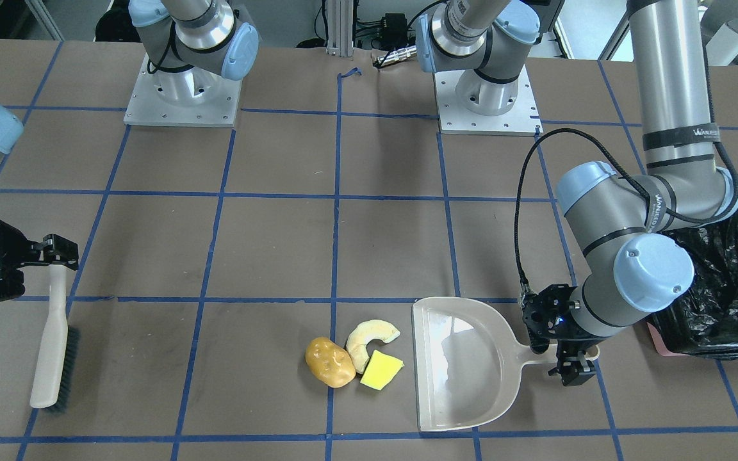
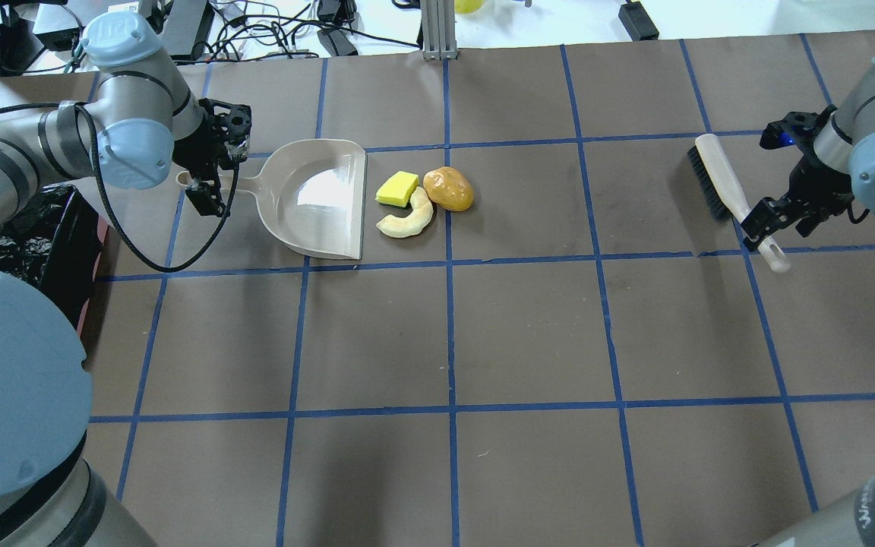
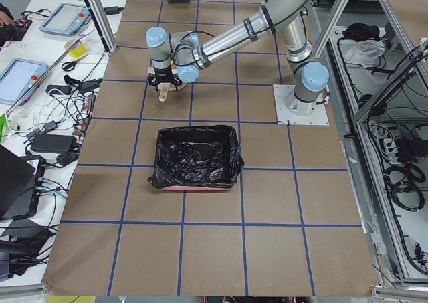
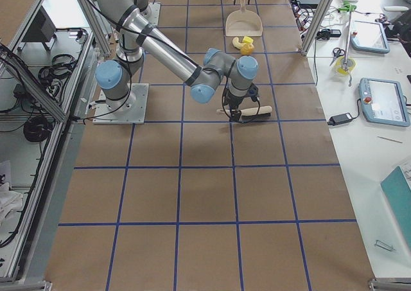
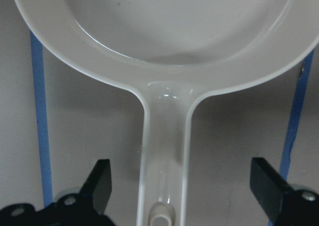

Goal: Sweep and dump trash into bin
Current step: 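Grasp the white dustpan handle with the left gripper while the right grasps the brush handle, then lift the white brush with the right gripper and carry it toward the trash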

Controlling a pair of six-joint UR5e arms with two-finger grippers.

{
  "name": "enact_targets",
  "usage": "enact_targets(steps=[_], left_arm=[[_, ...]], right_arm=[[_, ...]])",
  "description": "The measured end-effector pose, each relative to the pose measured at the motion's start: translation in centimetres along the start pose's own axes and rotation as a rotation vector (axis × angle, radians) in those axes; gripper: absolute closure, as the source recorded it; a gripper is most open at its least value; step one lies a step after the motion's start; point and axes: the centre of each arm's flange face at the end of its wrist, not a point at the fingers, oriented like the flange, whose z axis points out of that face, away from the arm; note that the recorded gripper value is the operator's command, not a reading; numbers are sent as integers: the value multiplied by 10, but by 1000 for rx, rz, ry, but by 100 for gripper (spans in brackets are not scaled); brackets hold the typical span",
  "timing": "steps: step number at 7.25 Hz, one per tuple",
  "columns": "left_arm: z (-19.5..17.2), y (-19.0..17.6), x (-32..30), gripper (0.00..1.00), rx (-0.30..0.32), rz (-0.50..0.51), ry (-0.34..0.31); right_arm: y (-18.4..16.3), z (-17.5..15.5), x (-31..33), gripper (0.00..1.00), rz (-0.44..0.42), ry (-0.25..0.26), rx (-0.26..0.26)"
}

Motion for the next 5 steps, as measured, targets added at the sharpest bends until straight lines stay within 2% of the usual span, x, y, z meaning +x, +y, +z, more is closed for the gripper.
enact_targets(steps=[1,2,3,4,5], left_arm=[[3,1,2,23,-2,3,-6],[2,2,2,53,-3,4,-14],[1,2,1,69,-4,3,-21],[-1,3,1,90,-6,1,-27],[-4,3,0,99,-8,1,-34]], right_arm=[[0,4,1,15,-1,2,-12],[0,6,1,22,1,4,-21],[0,7,1,22,5,4,-26],[0,8,1,22,9,3,-28],[0,8,1,30,11,2,-29]])
